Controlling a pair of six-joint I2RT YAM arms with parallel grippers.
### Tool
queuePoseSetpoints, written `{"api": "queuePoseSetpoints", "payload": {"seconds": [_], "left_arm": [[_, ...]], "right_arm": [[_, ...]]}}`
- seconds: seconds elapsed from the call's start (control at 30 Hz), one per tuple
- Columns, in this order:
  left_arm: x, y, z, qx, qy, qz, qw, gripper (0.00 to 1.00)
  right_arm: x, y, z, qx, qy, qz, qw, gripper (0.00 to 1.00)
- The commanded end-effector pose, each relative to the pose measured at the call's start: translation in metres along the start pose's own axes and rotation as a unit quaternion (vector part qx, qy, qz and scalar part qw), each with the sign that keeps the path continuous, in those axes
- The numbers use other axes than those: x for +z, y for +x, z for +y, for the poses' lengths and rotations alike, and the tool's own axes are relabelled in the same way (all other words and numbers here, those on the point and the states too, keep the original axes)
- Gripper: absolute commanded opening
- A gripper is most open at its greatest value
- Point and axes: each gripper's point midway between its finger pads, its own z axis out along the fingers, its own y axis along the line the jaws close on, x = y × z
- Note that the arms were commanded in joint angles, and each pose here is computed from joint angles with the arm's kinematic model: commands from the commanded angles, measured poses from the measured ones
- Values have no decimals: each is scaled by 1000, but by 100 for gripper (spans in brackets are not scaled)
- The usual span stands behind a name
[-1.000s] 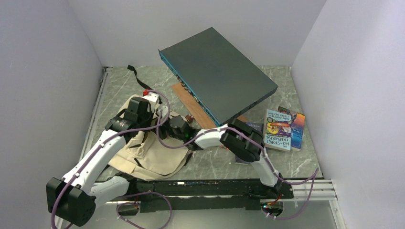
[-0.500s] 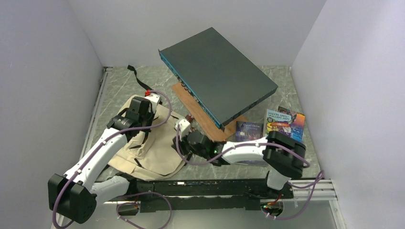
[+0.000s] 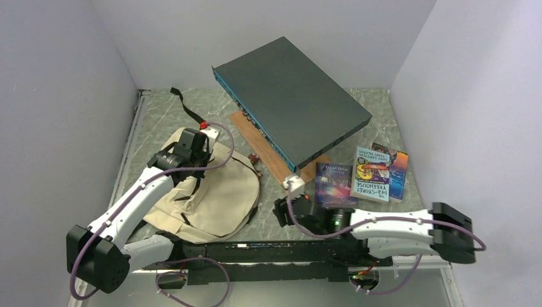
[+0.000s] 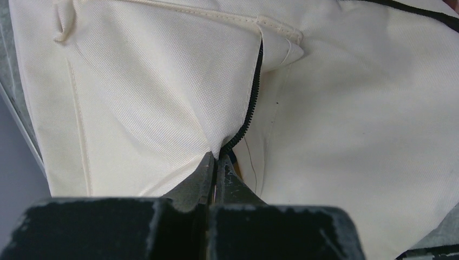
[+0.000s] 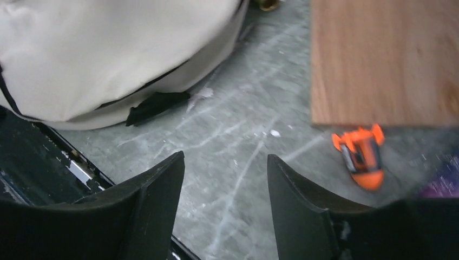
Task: Pack the student bag
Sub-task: Pick up the personal item from the center of the board.
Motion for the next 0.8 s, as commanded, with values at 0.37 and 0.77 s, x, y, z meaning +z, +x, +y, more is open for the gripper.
{"api": "queuePoseSetpoints", "payload": {"seconds": [0.37, 0.77], "left_arm": [[-6, -9, -8, 11, 12, -21, 1000, 0], [-4, -6, -16, 10, 34, -18, 999, 0]], "right_arm": [[-18, 10, -90, 205, 84, -82, 972, 75], [7, 17, -104, 176, 105, -60, 977, 71]]}}
